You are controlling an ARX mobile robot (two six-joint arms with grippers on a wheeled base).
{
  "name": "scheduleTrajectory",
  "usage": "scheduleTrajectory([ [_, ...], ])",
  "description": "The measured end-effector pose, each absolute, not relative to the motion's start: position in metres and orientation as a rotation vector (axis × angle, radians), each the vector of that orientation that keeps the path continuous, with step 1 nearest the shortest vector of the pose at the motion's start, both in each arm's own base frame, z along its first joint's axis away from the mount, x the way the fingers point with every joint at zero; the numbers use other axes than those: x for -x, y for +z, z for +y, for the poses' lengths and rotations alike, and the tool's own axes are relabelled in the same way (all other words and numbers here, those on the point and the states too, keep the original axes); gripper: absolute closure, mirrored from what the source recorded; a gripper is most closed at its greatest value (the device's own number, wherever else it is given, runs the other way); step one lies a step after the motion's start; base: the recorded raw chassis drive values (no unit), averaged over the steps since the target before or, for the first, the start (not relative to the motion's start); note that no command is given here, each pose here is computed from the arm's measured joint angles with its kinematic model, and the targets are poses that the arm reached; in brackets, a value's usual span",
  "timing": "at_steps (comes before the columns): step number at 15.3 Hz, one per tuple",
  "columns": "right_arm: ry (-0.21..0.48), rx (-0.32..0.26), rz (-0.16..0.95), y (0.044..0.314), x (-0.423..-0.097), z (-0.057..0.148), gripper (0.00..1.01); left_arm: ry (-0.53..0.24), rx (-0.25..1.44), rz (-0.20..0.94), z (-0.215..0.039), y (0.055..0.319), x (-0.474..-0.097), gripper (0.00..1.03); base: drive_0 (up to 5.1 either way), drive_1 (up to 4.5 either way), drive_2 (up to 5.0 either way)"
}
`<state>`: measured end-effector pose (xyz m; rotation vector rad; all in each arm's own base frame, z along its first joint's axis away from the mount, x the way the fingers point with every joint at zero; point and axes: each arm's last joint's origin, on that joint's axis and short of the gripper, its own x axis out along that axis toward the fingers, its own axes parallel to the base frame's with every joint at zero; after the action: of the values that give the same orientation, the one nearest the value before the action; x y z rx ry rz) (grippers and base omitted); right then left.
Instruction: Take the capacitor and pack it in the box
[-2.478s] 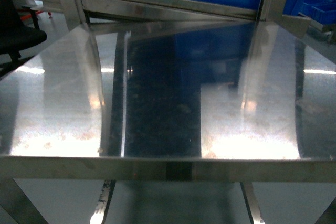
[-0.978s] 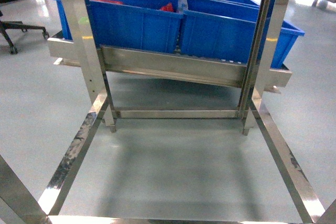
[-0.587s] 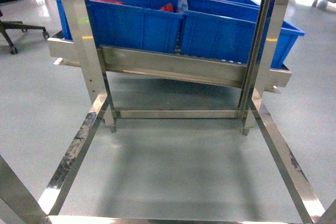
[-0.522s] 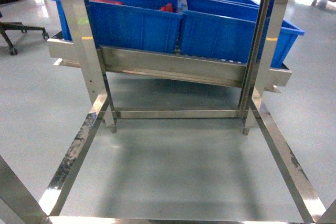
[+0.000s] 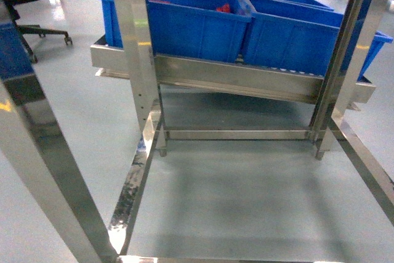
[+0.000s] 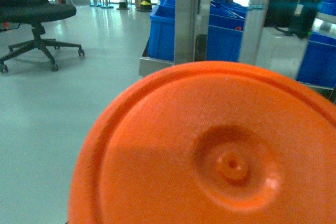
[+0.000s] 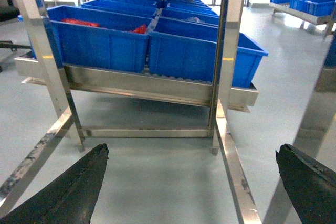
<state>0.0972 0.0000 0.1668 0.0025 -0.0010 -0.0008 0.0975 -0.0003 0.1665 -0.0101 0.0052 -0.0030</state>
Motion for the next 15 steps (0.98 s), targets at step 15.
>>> scheduleTrajectory([
  [15, -0.001, -0.002, -0.006, 0.1672, -0.0972, 0.0, 0.03, -0.003, 0.01, 0.001, -0.0003, 0.1669, -0.0975, 0.6, -4.9, 2.51, 2.5],
])
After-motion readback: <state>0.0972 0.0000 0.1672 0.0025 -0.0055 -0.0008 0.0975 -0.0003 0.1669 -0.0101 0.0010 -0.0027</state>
